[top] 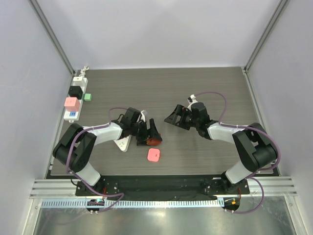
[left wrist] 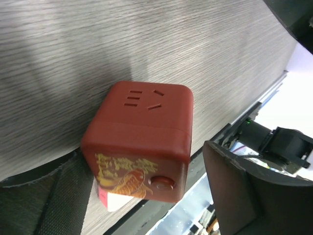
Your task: Pull the plug off the socket
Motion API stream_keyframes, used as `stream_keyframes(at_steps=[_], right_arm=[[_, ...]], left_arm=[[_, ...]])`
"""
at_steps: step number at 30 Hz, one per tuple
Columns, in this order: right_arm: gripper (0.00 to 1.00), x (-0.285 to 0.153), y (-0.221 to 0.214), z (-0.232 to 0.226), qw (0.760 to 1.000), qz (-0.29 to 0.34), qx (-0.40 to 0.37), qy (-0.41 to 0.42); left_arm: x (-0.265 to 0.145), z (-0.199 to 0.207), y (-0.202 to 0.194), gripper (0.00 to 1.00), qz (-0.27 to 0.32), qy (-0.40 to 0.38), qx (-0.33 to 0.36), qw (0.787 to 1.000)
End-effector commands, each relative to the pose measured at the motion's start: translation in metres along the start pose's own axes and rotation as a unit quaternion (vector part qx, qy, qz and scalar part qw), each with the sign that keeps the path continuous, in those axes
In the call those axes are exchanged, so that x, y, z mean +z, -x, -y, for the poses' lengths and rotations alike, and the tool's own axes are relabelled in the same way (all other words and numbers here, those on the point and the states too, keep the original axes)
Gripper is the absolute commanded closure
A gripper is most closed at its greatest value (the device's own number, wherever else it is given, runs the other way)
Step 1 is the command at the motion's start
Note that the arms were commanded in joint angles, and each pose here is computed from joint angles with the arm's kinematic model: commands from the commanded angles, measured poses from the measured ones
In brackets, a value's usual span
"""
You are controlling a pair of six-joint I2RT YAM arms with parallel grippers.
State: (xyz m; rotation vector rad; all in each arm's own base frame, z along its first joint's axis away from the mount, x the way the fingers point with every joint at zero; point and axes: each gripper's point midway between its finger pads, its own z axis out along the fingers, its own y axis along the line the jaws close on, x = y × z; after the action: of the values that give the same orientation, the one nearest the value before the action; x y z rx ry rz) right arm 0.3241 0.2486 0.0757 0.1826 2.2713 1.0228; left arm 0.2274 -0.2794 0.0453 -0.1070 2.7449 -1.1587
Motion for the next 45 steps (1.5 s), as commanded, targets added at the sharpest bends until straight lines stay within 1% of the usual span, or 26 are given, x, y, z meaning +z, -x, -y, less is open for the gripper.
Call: stream_keyframes(at_steps=[1, 2, 3, 4, 5, 8, 10, 11, 13, 15, 17, 18, 19, 20, 21, 22, 23, 26, 27, 28, 30, 31, 36, 41, 43, 45], right_arm=[[0.12, 0.002, 0.01, -0.009, 1.0, 0.018, -0.007, 0.021], [0.11, 0.002, 0.009, -0.009, 1.0, 0.016, -0.006, 0.021], [0.12, 0.002, 0.01, -0.009, 1.0, 0.017, -0.006, 0.021], [0.12, 0.002, 0.009, -0.009, 1.0, 0.016, -0.006, 0.021], [0.12, 0.002, 0.009, -0.009, 1.0, 0.016, -0.005, 0.021], [0.12, 0.001, 0.01, -0.011, 1.0, 0.016, -0.005, 0.025], [0.12, 0.001, 0.011, -0.012, 0.999, 0.017, -0.006, 0.026], [0.12, 0.001, 0.01, -0.012, 0.999, 0.017, -0.006, 0.027], [0.12, 0.001, 0.01, -0.011, 1.0, 0.016, -0.005, 0.025], [0.12, 0.003, 0.008, -0.009, 1.0, 0.012, -0.004, 0.023], [0.12, 0.003, 0.007, -0.01, 1.0, 0.011, -0.002, 0.027], [0.12, 0.004, 0.006, -0.01, 1.0, 0.009, -0.001, 0.027], [0.12, 0.004, 0.007, -0.01, 1.0, 0.009, 0.0, 0.028], [0.12, 0.004, 0.005, -0.01, 1.0, 0.007, 0.0, 0.029], [0.12, 0.004, 0.006, -0.01, 1.0, 0.008, 0.0, 0.029], [0.12, 0.004, 0.006, -0.011, 1.0, 0.008, 0.0, 0.03], [0.12, 0.004, 0.006, -0.011, 0.999, 0.008, 0.0, 0.031], [0.12, 0.003, 0.006, -0.013, 0.999, 0.007, -0.001, 0.034], [0.12, 0.003, 0.006, -0.012, 0.999, 0.008, -0.002, 0.033], [0.12, 0.003, 0.006, -0.012, 0.999, 0.009, -0.001, 0.034], [0.12, 0.003, 0.006, -0.012, 0.999, 0.009, -0.002, 0.034], [0.12, 0.003, 0.007, -0.011, 0.999, 0.009, -0.001, 0.033], [0.12, 0.004, 0.007, -0.011, 0.999, 0.009, -0.004, 0.031], [0.12, 0.004, 0.006, -0.012, 0.999, 0.006, -0.003, 0.034], [0.12, 0.004, 0.006, -0.013, 0.999, 0.005, -0.002, 0.036], [0.12, 0.004, 0.005, -0.013, 0.999, 0.004, -0.002, 0.035]], left_arm=[[-0.013, 0.004, 0.005, 0.13, 0.014, 0.02, 0.027, 0.999], [-0.016, 0.0, 0.003, 0.12, 0.012, 0.033, 0.027, 0.999], [-0.02, 0.003, 0.004, 0.03, 0.016, 0.033, 0.033, 0.999], [-0.023, 0.003, 0.005, 0.0, 0.017, 0.038, 0.036, 0.998], [-0.027, -0.003, 0.003, 0.0, 0.017, 0.058, 0.033, 0.998], [-0.039, -0.011, -0.002, 0.0, 0.023, 0.082, 0.04, 0.996], [-0.048, -0.01, -0.002, 0.0, 0.038, 0.087, 0.046, 0.994], [-0.052, -0.015, -0.006, 0.0, 0.037, 0.097, 0.042, 0.994], [-0.064, -0.013, -0.003, 0.0, 0.059, 0.105, 0.05, 0.991], [-0.076, -0.015, -0.003, 0.03, 0.071, 0.121, 0.053, 0.989], [-0.093, -0.005, 0.001, 0.09, 0.087, 0.126, 0.071, 0.986], [-0.1, -0.003, 0.004, 0.09, 0.096, 0.132, 0.078, 0.984], [-0.11, -0.006, 0.006, 0.09, 0.105, 0.155, 0.082, 0.979], [-0.119, -0.006, 0.011, 0.1, 0.117, 0.168, 0.105, 0.973], [-0.13, 0.003, 0.021, 0.09, 0.134, 0.176, 0.12, 0.968], [-0.142, -0.007, 0.025, 0.09, 0.14, 0.216, 0.129, 0.957], [-0.151, -0.013, 0.032, 0.08, 0.145, 0.246, 0.158, 0.945], [-0.167, -0.019, 0.049, 0.05, 0.139, 0.309, 0.2, 0.919], [-0.165, -0.025, 0.052, 0.04, 0.12, 0.328, 0.22, 0.911], [-0.167, -0.022, 0.057, 0.04, 0.114, 0.334, 0.231, 0.907], [-0.163, -0.031, 0.066, 0.04, 0.094, 0.36, 0.259, 0.891], [-0.16, -0.03, 0.072, 0.04, 0.097, 0.361, 0.267, 0.888], [-0.136, -0.041, 0.083, 0.04, 0.075, 0.363, 0.281, 0.885], [-0.122, -0.049, 0.097, 0.06, 0.064, 0.374, 0.315, 0.87], [-0.119, -0.049, 0.1, 0.06, 0.063, 0.373, 0.324, 0.867], [-0.115, -0.053, 0.103, 0.06, 0.051, 0.379, 0.334, 0.862]])
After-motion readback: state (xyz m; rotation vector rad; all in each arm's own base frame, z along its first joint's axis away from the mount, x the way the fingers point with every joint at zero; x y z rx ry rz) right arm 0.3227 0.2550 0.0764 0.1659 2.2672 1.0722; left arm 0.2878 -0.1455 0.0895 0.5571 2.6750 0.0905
